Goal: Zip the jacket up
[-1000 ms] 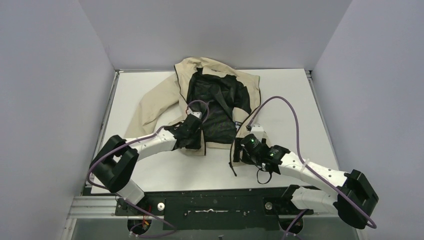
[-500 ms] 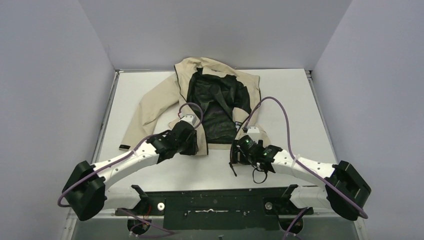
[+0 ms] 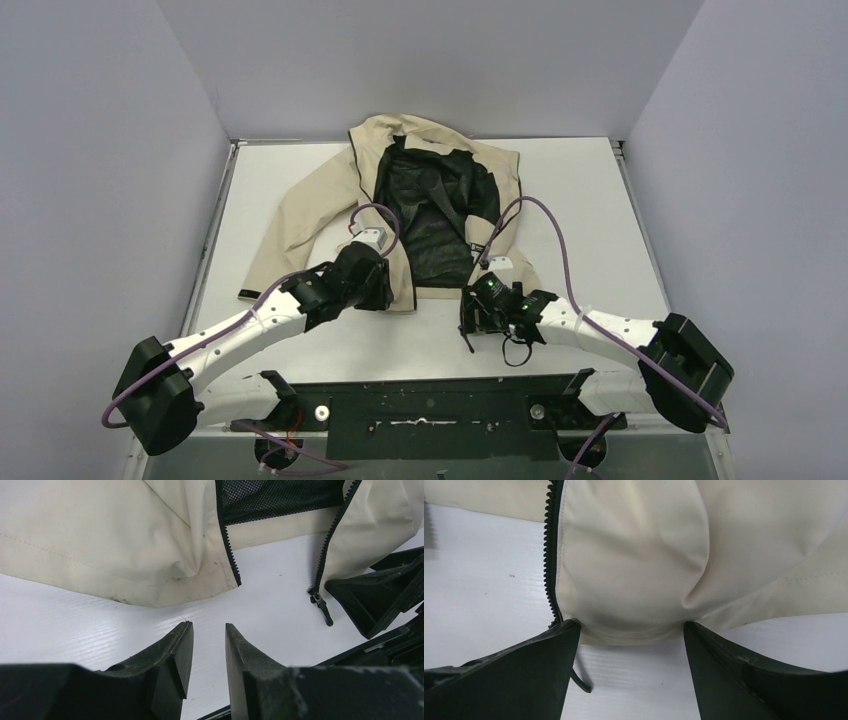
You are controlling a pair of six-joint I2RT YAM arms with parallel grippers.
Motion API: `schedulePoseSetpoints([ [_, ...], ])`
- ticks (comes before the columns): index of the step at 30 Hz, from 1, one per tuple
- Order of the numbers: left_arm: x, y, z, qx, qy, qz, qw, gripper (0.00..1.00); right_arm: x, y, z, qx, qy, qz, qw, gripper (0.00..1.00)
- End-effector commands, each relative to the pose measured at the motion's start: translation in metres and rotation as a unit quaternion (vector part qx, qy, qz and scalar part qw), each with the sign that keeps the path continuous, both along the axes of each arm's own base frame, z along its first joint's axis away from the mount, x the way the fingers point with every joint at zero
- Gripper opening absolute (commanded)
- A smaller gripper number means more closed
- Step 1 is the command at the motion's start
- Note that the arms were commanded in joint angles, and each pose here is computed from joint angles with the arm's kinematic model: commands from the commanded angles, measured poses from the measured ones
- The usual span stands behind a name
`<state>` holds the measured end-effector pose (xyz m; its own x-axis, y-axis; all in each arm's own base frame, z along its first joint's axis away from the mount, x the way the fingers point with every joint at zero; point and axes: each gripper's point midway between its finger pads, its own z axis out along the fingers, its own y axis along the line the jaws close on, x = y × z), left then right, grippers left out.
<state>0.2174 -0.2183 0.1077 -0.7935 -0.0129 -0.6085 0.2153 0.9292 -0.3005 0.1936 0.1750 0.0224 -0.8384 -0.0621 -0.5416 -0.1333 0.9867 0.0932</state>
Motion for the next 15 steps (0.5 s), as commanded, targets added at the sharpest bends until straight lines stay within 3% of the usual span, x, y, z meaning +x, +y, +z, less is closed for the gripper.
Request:
schedulePoseSetpoints([
  [1, 0.0043, -0.0036, 0.0110, -0.010, -0.018, -0.002, 1.000, 0.29, 0.0007, 0.0102, 0.0007, 0.007, -0.006, 0.027, 1.000, 0.78],
  [15, 0.0056, -0.0055, 0.0107, -0.009, -0.018, -0.007, 1.000, 0.30, -0.0029, 0.0097, -0.0072, -0.012, 0.008, 0.039, 0.999, 0.82],
])
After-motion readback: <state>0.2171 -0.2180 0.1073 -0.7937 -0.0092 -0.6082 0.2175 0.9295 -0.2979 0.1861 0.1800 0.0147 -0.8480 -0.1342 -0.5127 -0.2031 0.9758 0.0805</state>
